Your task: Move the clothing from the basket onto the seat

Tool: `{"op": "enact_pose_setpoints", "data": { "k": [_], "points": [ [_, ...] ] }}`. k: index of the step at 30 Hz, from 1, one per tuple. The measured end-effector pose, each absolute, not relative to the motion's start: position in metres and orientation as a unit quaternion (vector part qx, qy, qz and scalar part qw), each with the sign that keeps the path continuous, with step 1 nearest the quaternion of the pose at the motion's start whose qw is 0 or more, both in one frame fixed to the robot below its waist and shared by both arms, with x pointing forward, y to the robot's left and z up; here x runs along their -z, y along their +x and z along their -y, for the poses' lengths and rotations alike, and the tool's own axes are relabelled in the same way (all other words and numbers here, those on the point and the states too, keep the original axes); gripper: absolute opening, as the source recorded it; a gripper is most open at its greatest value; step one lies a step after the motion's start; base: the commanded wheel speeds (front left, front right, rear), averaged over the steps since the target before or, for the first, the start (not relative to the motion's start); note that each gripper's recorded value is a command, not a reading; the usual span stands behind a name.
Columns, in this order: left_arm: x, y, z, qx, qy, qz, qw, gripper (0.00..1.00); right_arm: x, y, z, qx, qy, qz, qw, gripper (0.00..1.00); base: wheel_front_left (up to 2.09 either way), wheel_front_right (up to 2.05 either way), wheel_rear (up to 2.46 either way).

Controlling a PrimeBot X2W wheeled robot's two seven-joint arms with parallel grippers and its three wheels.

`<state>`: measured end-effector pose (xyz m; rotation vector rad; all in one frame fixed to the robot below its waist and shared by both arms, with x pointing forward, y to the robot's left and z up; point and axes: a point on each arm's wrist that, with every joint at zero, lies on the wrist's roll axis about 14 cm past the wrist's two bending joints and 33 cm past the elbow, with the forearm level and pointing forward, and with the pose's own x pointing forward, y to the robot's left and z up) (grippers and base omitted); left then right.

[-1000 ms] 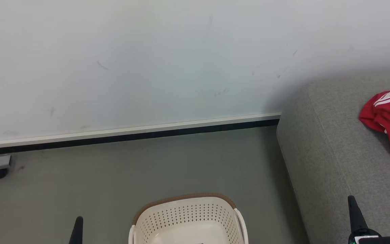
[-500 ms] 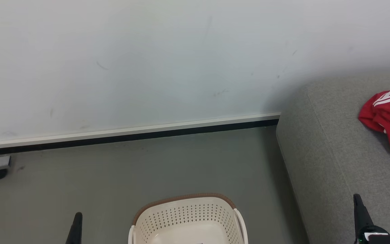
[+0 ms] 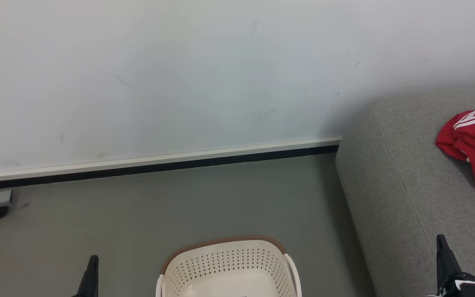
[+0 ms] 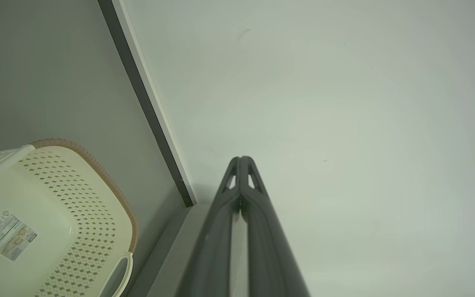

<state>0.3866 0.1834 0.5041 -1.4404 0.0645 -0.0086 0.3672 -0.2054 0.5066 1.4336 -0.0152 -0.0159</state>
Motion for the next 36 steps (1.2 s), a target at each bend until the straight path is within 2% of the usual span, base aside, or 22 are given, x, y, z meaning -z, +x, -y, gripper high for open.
{"op": "enact_pose_setpoints", "data": {
  "k": [20,36],
  "points": [
    [-0.514,0.393,-0.181,0.022,-0.706,-0.021,0.708,0.0,-0.509,0.37,0.217,0.02,0.708,0.019,0.706,0.0,0.0,0.0,0.0],
    [-0.514,0.393,-0.181,0.021,-0.707,-0.021,0.706,0.0,-0.509,0.37,0.218,0.022,0.709,0.02,0.705,0.0,0.0,0.0,0.0]
  ]
}}
